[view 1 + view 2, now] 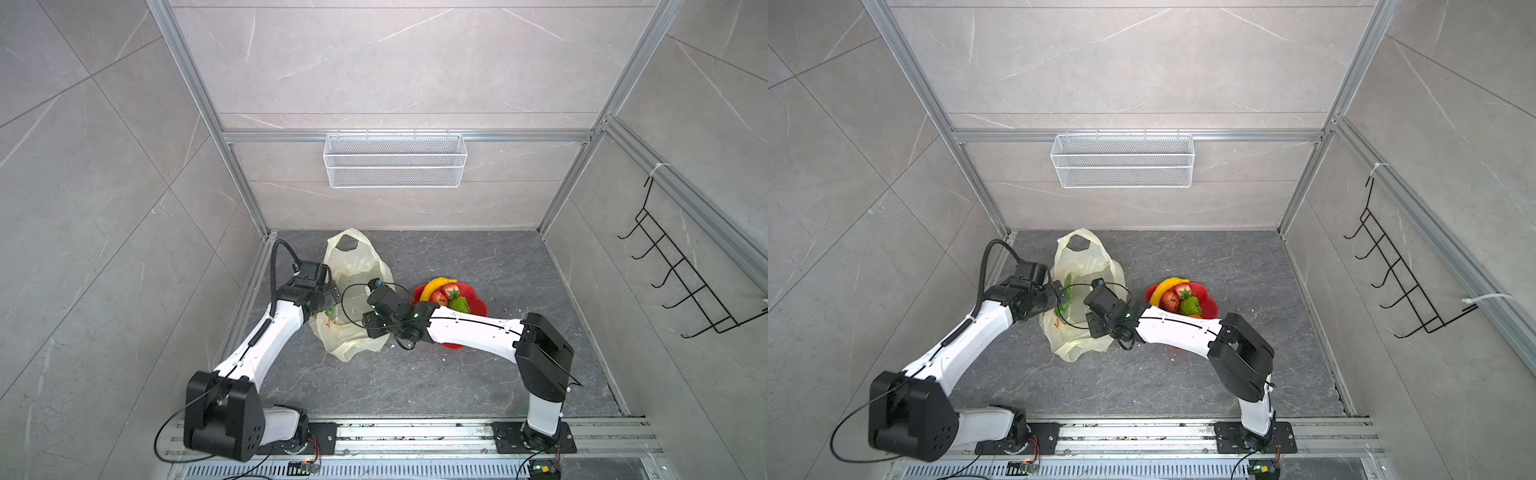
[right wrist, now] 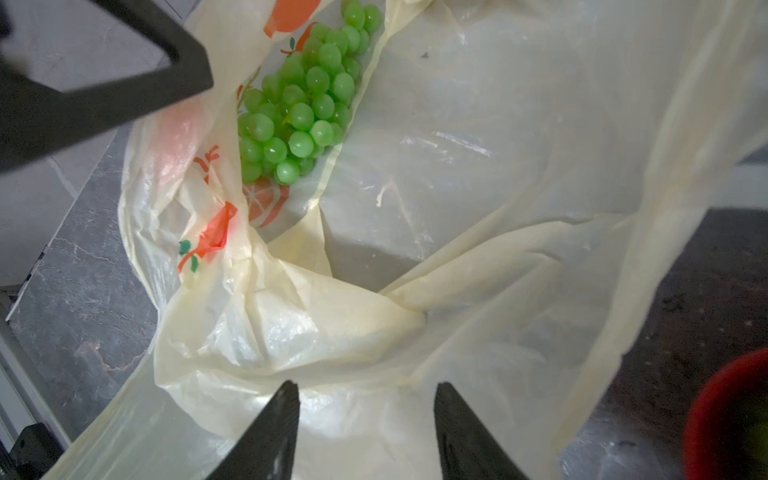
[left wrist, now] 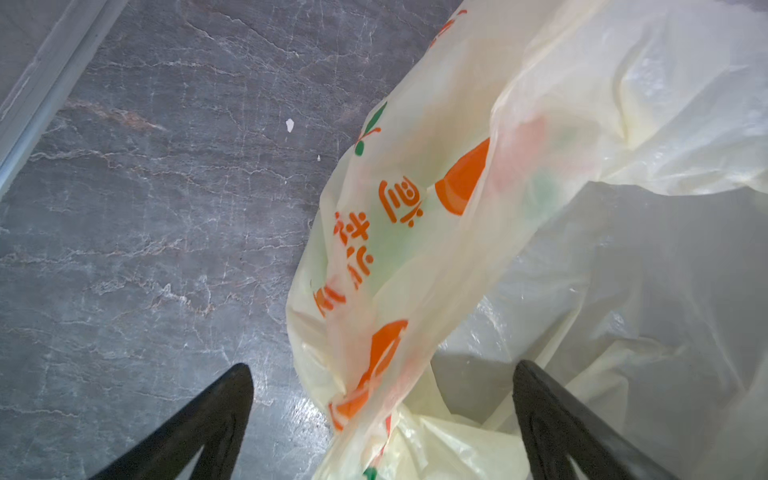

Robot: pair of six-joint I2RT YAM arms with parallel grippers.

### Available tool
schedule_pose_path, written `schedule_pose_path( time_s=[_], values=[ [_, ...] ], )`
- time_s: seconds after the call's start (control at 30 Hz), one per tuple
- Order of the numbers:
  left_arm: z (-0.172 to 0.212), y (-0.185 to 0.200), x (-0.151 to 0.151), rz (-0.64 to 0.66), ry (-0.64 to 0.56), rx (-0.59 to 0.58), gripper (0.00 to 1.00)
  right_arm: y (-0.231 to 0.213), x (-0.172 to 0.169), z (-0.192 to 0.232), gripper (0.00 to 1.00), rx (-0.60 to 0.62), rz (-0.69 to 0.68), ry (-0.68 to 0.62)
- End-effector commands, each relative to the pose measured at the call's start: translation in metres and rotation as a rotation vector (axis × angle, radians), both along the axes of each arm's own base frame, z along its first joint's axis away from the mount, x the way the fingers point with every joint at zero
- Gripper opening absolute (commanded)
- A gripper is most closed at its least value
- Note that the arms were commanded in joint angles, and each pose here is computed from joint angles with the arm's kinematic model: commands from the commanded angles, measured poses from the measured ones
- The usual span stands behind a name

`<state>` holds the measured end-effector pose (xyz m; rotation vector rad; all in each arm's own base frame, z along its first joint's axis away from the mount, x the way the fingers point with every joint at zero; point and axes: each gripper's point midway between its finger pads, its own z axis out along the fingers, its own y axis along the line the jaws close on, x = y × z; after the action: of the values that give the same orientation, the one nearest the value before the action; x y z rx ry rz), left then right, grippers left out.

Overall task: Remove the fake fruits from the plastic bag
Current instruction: 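Move the right gripper over the bag while the left gripper lifts its edge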

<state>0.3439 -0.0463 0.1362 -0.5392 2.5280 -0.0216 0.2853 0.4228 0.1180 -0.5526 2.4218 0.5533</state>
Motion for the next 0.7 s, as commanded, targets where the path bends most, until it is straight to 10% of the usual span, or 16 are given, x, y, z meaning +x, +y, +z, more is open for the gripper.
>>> schedule_pose_path(
  time_s=[0.0,0.33,0.47,0.67],
  values=[
    [-0.008,0.013,0.012,0.015,0.077,0.109,0.99,-0.002,-0.001,0.01,0.55,0.031,-0.019,-0.021],
    [-0.028,0.021,0.056,0.041,0.094,0.097,0.43,-0.013,-0.004,0.01,0.55,0.018,-0.03,-0.028],
    [-0.018,0.012,0.063,-0.01,0.041,0.06,0.04,-0.018,-0.004,0.008,0.55,0.005,-0.041,-0.034],
    [0.04,-0.018,0.047,-0.153,-0.253,0.057,0.0,-0.023,-0.001,0.005,0.55,-0.006,-0.064,-0.041]
  ],
)
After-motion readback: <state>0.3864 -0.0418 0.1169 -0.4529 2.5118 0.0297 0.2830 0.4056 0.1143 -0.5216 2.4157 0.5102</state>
